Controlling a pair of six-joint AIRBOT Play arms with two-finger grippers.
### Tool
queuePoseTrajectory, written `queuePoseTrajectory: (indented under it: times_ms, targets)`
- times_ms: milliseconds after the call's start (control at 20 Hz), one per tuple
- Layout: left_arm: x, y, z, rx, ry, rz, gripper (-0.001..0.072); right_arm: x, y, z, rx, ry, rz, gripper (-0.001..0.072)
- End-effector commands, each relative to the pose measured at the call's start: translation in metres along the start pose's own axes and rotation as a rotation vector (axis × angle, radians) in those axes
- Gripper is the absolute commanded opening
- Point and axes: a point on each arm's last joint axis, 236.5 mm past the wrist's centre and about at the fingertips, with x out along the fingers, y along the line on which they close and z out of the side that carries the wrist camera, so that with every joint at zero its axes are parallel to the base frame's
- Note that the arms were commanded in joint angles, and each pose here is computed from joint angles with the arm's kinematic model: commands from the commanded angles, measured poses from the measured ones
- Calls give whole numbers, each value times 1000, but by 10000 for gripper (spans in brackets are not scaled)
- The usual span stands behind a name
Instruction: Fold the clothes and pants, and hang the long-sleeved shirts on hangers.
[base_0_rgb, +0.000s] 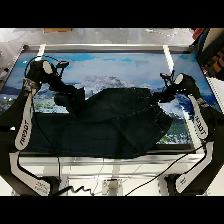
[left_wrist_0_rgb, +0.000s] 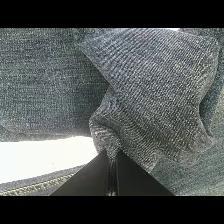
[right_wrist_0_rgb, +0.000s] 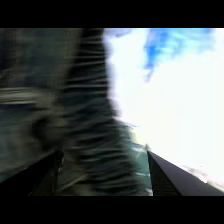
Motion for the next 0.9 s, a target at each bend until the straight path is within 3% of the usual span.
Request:
queuePoseTrajectory:
  times_ms: [0,50,200,400,500,600,850]
  targets:
    - [0,0,0,0,1,0,14,-6,-8,3,120,-34,112,589]
    - [0,0,0,0,1,0,14,-11,-11,2,142,-39,153,552]
    - [0,0,0,0,1,0,14,-22,-31,-10,225,-26,234,552]
    - [0,0,0,0,1,-1,14,-16,1,-42,279,127,538,556]
    - [0,0,-1,0,4,-1,14,-2,-2,-26,267,56,538,573]
    - [0,-1,-3,0,12,-2,14,2,-8,3,294,-64,509,691]
    - [0,-1,-3,1,12,-3,14,10,18,8,247,-50,509,694]
